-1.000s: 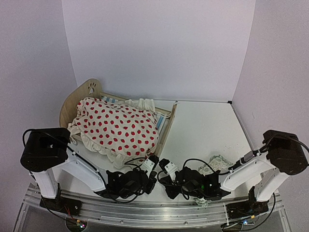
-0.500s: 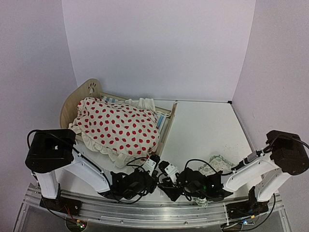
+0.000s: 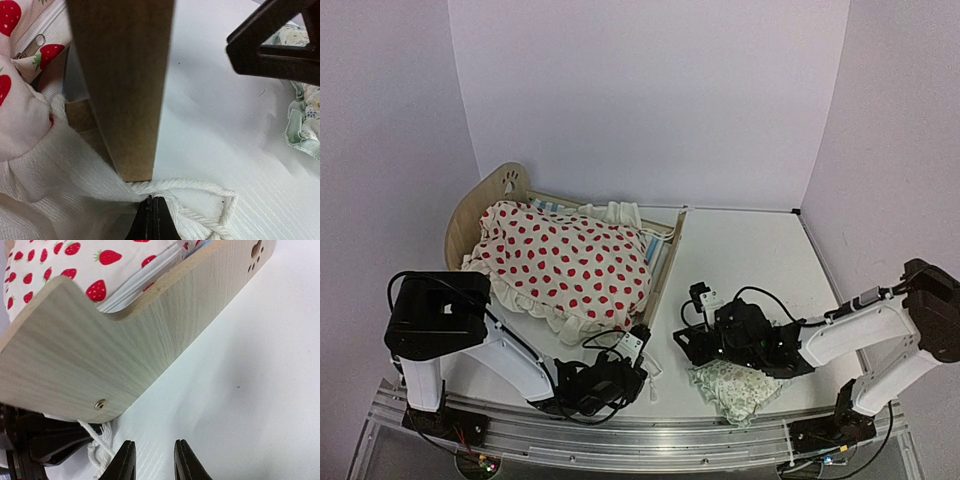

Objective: Set up the pet bed
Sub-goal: Tie the right ropes of the mattress at the bed frame.

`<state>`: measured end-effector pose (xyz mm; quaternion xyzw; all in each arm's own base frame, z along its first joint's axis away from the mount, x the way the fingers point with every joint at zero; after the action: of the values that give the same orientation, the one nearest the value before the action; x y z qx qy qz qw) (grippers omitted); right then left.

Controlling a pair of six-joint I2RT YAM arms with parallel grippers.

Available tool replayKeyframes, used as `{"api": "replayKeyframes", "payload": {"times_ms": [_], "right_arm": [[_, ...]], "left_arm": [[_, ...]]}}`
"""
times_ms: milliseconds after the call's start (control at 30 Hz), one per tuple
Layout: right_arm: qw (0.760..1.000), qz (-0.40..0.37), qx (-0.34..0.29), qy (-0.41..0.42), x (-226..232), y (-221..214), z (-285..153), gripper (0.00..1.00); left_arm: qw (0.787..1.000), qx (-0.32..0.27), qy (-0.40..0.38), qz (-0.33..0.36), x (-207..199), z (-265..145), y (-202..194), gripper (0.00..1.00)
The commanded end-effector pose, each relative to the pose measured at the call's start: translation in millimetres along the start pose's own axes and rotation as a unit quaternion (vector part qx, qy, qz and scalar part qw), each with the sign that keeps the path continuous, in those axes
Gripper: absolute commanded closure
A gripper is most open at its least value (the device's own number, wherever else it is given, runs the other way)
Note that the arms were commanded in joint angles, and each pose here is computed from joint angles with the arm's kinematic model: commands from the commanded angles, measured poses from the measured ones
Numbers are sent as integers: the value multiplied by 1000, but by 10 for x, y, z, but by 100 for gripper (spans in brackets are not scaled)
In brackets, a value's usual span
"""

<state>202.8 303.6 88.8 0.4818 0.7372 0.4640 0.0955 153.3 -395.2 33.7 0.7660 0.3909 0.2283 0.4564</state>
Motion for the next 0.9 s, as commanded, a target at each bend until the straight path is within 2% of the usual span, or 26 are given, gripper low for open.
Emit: {"api": "replayKeyframes", "payload": {"times_ms": [0, 233, 467, 867], "right_arm": [[992, 61, 76, 79, 167, 5, 216, 73], [974, 106, 154, 126, 215, -183, 472, 77], [963, 115, 192, 149, 273, -325, 586, 73], [961, 123, 193, 157, 272, -322, 616, 72]], "left_arm": [[1000, -9, 19, -8, 29, 56, 64, 100], [1000, -16, 23, -10, 38, 53, 84, 100], [999, -25, 19, -10, 9, 77, 113, 100], [999, -30, 12, -8, -56, 113, 143, 100]]}}
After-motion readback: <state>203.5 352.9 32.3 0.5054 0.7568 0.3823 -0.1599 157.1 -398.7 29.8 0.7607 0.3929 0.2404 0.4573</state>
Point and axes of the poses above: each gripper's point midway between its finger pads, its own z axis out along the fingers, its own x axis along the line the jaws close on, y = z × x, the point moved 3 cm from there along -z, back along the fingers
